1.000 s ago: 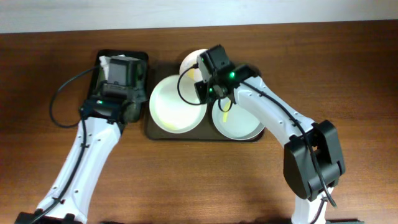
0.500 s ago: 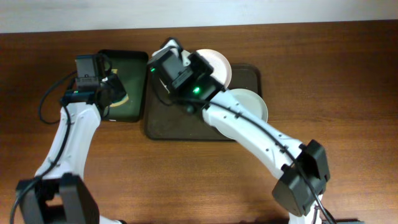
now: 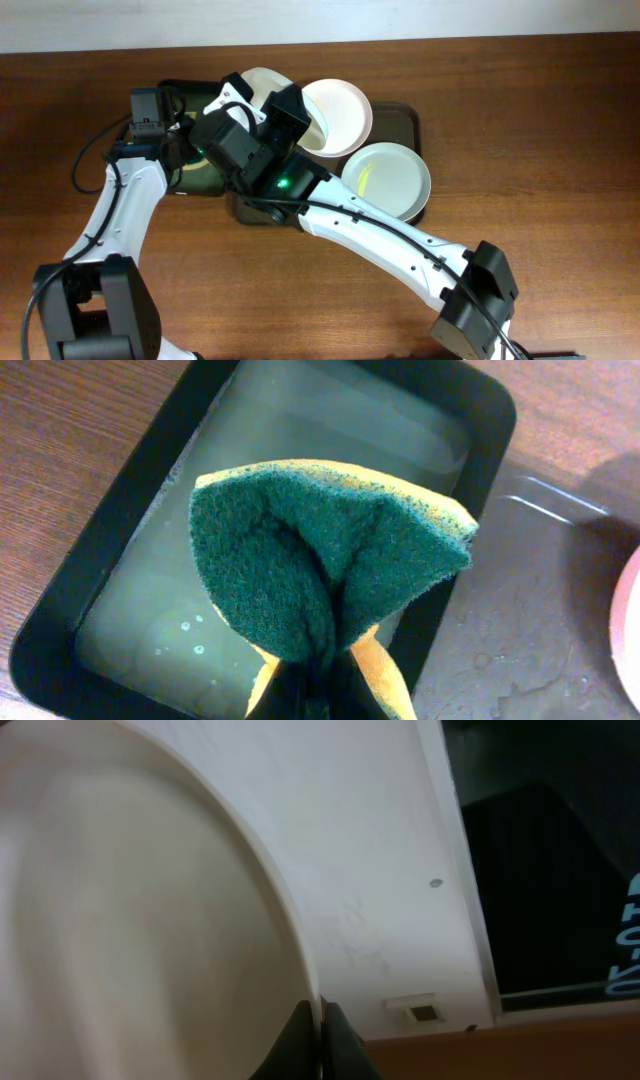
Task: Clean dirty plates on tray and stack at the side
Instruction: 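Lift the cleaned plate with right gripper and place it at right side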
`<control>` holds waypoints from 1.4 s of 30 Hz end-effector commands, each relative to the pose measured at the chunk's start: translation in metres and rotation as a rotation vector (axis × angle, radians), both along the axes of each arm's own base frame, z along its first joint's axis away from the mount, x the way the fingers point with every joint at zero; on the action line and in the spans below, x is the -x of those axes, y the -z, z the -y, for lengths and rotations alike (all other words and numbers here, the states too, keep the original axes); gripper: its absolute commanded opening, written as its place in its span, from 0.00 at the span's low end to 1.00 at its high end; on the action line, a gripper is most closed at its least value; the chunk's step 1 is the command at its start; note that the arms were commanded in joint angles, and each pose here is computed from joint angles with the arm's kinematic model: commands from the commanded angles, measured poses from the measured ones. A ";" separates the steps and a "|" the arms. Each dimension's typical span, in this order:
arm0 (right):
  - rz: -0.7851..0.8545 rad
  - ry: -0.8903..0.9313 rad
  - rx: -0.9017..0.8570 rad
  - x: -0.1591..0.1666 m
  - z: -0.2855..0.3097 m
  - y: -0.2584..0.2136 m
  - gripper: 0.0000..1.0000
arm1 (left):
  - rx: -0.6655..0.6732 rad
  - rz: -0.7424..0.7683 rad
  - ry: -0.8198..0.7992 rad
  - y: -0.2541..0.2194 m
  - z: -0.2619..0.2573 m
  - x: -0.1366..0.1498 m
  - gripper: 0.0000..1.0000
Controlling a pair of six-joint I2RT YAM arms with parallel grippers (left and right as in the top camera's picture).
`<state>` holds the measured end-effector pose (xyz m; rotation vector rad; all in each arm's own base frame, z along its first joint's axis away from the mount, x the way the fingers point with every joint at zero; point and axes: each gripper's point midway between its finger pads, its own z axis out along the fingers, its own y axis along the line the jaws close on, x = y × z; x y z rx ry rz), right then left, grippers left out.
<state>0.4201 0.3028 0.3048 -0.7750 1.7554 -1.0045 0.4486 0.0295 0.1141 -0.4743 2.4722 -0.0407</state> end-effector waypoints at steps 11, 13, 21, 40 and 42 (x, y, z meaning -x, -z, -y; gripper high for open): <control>-0.670 0.106 -0.976 -0.032 0.076 0.106 0.04 | -0.005 -0.019 0.016 0.004 -0.001 0.002 0.00; -0.813 0.118 -1.171 -0.037 0.111 0.109 0.04 | -0.005 -0.022 0.016 0.005 -0.001 0.003 0.00; -0.714 0.588 -1.398 -0.042 0.343 0.147 0.04 | -0.004 -0.029 0.016 0.006 0.000 0.004 0.00; -0.668 0.828 -1.490 -0.014 0.436 0.248 0.89 | -0.004 -0.028 0.016 0.006 0.000 0.004 0.00; -0.721 0.719 -1.507 -0.022 0.412 0.244 0.89 | -0.004 -0.024 0.016 0.005 0.000 0.003 0.00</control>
